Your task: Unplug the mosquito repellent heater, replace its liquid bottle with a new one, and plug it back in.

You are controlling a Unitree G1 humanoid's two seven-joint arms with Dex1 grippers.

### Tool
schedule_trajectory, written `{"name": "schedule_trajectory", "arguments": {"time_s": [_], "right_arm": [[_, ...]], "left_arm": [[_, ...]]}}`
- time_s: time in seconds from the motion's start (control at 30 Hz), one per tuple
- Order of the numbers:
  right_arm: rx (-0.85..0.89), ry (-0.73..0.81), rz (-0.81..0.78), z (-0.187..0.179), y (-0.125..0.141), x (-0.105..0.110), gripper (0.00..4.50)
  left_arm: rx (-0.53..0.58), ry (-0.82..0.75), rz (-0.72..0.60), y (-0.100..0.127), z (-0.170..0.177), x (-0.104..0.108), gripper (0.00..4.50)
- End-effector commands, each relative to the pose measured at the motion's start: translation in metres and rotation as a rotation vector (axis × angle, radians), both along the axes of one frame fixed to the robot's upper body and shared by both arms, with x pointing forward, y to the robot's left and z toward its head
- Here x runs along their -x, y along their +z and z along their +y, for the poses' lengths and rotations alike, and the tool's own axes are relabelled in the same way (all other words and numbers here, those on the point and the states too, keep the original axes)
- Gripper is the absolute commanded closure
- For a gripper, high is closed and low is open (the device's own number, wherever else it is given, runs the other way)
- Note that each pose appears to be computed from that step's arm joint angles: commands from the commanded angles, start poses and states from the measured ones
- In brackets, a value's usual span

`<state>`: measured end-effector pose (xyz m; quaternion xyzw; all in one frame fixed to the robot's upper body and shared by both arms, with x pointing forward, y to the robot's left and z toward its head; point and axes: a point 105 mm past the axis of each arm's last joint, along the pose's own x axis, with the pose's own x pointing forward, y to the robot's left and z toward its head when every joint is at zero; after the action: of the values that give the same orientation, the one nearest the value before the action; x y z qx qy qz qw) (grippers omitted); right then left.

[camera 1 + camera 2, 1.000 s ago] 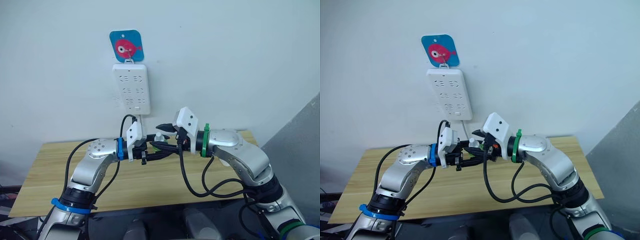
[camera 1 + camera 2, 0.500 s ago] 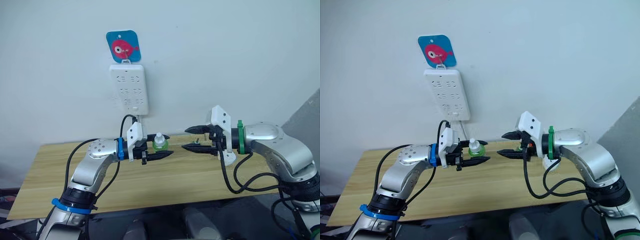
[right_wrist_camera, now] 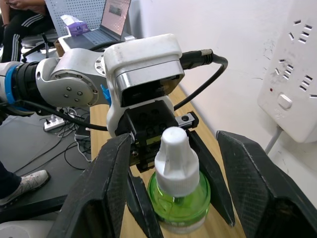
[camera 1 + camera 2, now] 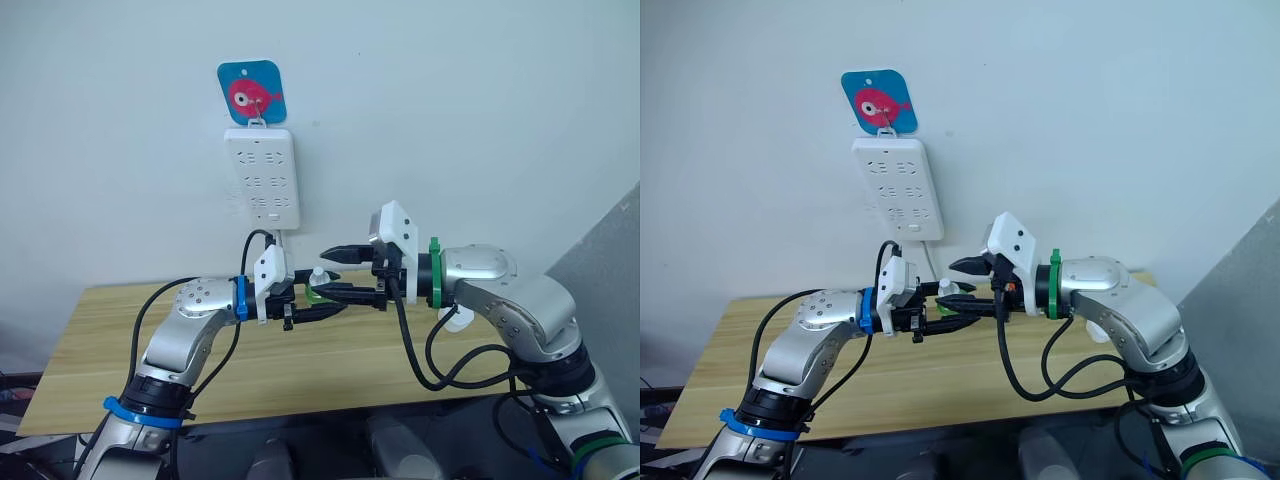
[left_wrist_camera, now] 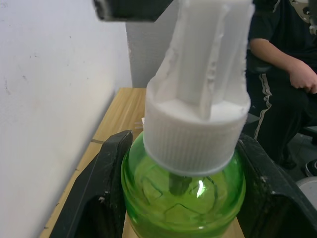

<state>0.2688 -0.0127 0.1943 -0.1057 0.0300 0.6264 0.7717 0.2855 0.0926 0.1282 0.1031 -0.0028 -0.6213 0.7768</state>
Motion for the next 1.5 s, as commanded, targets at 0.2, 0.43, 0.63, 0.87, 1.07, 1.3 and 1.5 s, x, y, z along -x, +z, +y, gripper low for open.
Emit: {"name": "schedule_trajectory", "arguments": {"time_s": [0.2,0.43,0.63,0.87,1.07,1.3,1.5], "right_arm": [[-0.019,0.028,-0.02,0.007,0.006,0.0,2.85],[-0.04,0.057,-0.043,0.007,0.013,0.005,4.23],[-0.157,0.073,-0.082,-0.001,0.046,0.011,4.23],[-0.168,-0.126,-0.102,-0.038,0.047,-0.005,4.23],[-0.025,-0.433,-0.125,-0.07,-0.032,-0.03,4.23],[0.025,-0.627,-0.159,-0.066,-0.107,-0.059,4.23],[0.044,-0.74,-0.132,-0.06,-0.147,-0.094,4.23]], "left_arm": [[0.009,-0.018,-0.052,0.009,-0.004,0.004,2.18],[0.009,-0.018,-0.045,0.007,-0.004,0.004,2.18],[-0.008,-0.001,-0.02,0.0,0.0,0.004,2.18],[-0.04,0.109,0.042,-0.019,0.023,-0.002,2.18],[-0.077,0.185,0.058,-0.031,0.045,0.002,2.18],[-0.1,0.227,0.071,-0.035,0.058,0.012,2.18],[-0.114,0.238,0.079,-0.035,0.061,0.023,2.18]]}}
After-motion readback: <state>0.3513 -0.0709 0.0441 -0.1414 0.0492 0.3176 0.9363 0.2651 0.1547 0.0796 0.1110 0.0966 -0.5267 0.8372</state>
